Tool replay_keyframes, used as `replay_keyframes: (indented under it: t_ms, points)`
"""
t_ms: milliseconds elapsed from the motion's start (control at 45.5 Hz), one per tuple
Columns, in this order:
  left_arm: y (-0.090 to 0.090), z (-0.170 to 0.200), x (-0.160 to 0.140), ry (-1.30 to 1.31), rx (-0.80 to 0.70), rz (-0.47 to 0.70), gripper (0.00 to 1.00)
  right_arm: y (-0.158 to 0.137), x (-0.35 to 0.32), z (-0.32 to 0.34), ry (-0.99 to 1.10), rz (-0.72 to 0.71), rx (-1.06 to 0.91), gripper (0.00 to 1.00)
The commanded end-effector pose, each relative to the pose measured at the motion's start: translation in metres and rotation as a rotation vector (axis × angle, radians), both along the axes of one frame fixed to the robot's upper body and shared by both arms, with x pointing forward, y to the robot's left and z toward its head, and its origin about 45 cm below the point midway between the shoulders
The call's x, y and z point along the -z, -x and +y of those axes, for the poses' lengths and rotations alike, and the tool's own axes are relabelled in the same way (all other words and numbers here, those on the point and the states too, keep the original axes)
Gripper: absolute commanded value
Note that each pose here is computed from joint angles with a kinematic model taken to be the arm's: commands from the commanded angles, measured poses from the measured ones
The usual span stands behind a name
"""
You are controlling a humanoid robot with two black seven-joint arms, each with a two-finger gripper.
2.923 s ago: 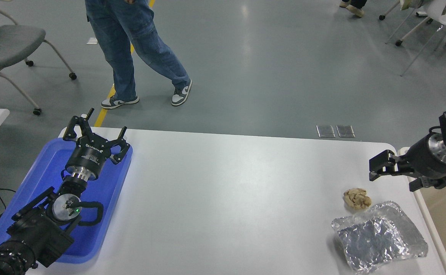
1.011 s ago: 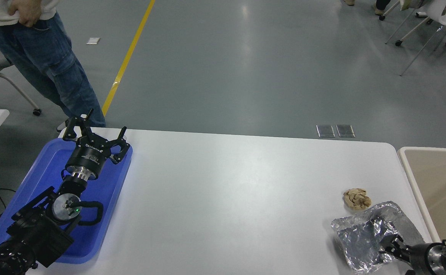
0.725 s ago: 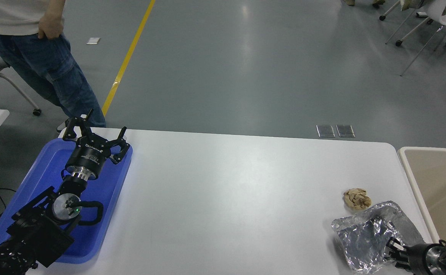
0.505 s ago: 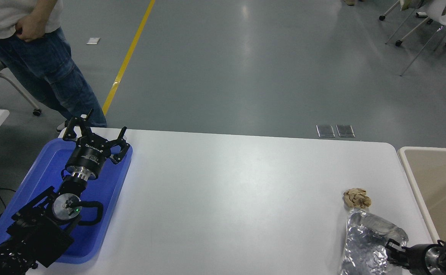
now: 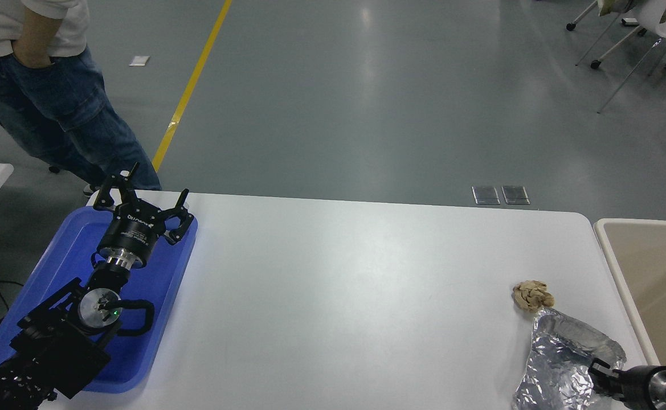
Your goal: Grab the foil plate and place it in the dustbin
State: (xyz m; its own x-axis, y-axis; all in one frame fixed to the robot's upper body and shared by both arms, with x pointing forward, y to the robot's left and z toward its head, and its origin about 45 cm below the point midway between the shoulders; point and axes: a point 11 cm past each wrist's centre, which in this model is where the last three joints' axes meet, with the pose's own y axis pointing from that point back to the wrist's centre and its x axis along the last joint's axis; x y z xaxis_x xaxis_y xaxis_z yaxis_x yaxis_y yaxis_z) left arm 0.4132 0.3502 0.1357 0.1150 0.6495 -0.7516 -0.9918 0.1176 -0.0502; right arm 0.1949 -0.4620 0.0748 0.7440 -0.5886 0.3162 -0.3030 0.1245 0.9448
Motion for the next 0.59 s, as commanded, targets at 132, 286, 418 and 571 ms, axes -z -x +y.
replay_keyframes:
  t_ms: [132, 286, 418, 571]
  points:
    - [0.000, 0.000, 0.000, 0.000, 0.001, 0.000, 1.00, -0.035, -0.062, -0.026, 0.004, -0.034, -0.031, 0.00]
    - [0.000, 0.000, 0.000, 0.000, 0.001, 0.000, 1.00, -0.069, -0.115, -0.018, -0.040, -0.067, -0.103, 0.00]
    - [0.000, 0.000, 0.000, 0.000, 0.001, 0.000, 1.00, -0.096, -0.160, -0.011, -0.065, -0.087, -0.158, 0.00]
    - [0.000, 0.000, 0.000, 0.000, 0.001, 0.000, 1.00, -0.119, -0.206, -0.002, -0.064, -0.106, -0.229, 0.00]
